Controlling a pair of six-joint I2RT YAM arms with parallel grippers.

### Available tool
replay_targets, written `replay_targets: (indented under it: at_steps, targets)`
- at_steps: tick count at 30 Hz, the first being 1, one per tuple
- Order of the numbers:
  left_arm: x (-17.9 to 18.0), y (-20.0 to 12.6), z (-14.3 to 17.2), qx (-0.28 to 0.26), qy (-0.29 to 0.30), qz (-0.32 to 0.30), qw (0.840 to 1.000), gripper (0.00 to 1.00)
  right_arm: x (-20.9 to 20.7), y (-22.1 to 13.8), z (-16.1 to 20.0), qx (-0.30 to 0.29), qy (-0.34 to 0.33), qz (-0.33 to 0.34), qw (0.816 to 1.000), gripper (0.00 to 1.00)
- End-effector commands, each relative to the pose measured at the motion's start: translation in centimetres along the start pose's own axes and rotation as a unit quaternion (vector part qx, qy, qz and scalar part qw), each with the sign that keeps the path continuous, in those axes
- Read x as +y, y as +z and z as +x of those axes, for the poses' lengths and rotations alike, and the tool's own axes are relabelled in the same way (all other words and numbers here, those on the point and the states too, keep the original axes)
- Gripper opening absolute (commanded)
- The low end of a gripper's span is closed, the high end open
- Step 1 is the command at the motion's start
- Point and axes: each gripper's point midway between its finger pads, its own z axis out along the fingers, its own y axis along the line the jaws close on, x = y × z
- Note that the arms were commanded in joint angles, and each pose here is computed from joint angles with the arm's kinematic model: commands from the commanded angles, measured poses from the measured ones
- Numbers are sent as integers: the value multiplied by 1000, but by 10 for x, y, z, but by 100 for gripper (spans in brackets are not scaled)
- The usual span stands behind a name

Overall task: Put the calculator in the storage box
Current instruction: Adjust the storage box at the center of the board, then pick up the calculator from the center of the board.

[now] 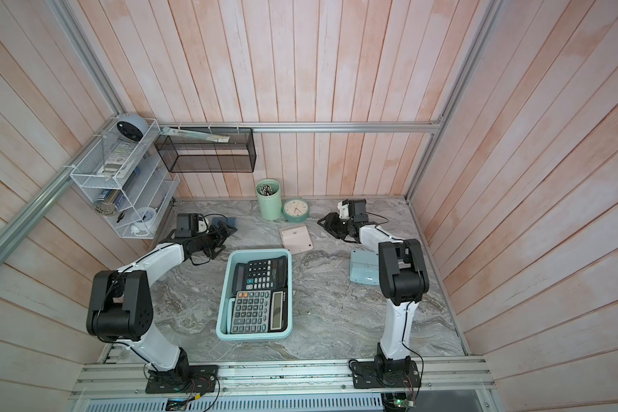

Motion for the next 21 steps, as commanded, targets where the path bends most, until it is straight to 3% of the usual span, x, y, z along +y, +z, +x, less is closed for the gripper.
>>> replay_targets:
  at_steps: [1,9,14,21]
  targets:
    - [-37,20,-2,3,25,61,998,96,-1,16,-4,20,3,-29,999,52]
    - [-45,82,20,46,9,111,993,95,-22,47,10,60,25,-41,997,59]
    - [-47,103,26,56,6,121,991,94,-16,67,30,99,22,-52,993,70]
    - [-50,118,34,66,-2,138,988,89,-3,88,57,135,20,-73,988,70]
